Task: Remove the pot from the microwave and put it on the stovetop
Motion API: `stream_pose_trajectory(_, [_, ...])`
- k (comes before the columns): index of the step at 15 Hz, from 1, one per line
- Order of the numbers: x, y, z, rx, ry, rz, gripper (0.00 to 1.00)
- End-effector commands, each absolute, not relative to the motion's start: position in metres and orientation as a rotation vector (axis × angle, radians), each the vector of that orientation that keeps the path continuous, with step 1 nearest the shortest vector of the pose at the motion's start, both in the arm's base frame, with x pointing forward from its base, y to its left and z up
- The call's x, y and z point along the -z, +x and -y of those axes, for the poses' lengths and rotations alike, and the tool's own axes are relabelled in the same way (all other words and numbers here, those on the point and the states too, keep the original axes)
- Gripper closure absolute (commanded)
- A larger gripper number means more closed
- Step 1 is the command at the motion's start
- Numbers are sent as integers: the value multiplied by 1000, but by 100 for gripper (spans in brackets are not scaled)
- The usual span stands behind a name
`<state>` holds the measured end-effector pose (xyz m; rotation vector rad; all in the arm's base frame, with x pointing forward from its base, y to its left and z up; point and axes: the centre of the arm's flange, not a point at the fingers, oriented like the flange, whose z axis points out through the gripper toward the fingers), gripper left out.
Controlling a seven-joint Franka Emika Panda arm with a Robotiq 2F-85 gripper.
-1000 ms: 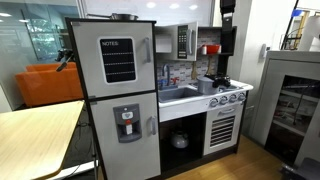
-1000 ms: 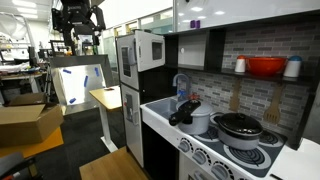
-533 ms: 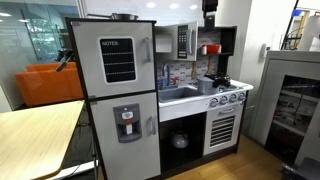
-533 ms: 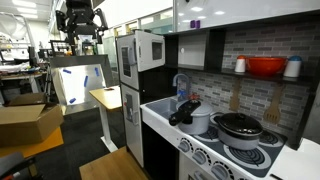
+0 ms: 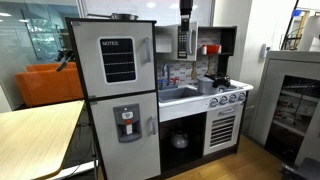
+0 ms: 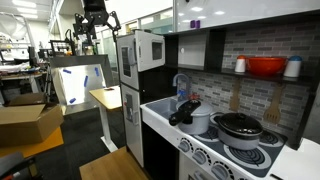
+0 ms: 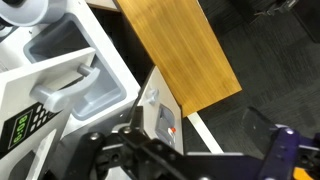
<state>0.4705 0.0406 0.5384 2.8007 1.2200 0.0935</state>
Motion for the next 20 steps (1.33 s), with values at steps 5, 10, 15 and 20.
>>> stream_pose_trajectory(5, [-530,515,-29,-203,2769,-1264,0])
stream_pose_trajectory(10, [-517,529,-20,-242,2739,-1237,0])
stream_pose_trajectory(15, [-510,537,-9,-257,2705,-1200,0])
stream_pose_trajectory(20, [-505,543,12,-260,2641,-1150,0])
